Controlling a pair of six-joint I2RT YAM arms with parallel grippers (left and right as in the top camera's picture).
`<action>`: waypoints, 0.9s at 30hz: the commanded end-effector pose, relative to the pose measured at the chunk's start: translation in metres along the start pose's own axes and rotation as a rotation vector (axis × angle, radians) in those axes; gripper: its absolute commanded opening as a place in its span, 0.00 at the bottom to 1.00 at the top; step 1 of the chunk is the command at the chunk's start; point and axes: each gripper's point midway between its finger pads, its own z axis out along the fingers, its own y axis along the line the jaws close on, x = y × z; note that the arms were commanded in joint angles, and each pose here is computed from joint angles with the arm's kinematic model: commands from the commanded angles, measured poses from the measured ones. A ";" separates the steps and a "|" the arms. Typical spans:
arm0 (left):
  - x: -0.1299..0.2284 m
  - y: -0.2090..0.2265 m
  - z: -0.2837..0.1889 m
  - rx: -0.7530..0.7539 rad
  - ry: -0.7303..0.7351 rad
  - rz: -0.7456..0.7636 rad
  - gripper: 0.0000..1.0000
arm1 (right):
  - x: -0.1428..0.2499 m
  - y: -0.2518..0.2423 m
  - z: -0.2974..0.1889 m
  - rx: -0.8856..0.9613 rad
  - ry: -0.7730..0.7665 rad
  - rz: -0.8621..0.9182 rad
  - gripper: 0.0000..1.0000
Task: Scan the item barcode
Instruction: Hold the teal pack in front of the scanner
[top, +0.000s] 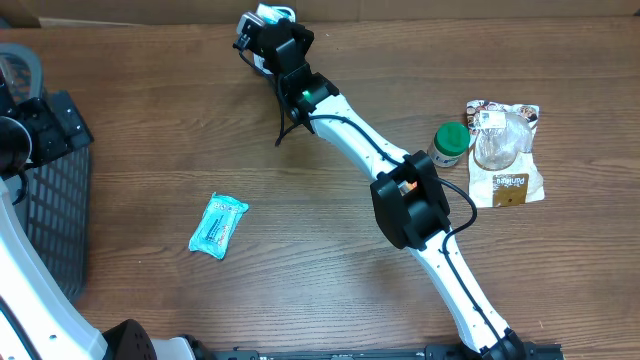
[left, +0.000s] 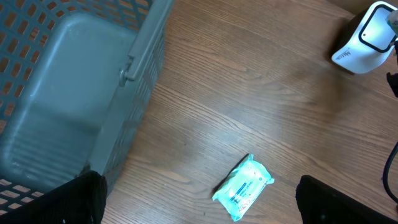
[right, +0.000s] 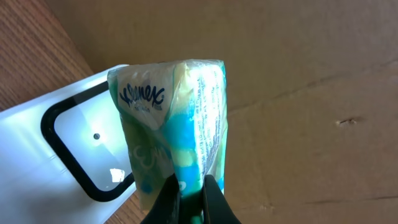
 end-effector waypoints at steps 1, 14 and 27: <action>-0.002 -0.003 -0.001 0.012 -0.007 0.018 1.00 | 0.005 -0.007 0.005 -0.004 -0.013 0.000 0.04; -0.002 -0.002 -0.001 0.011 -0.006 0.018 0.99 | 0.002 0.000 0.008 -0.050 -0.059 -0.145 0.04; -0.002 -0.003 -0.001 0.012 -0.006 0.018 1.00 | 0.009 0.007 0.007 -0.081 -0.040 -0.219 0.04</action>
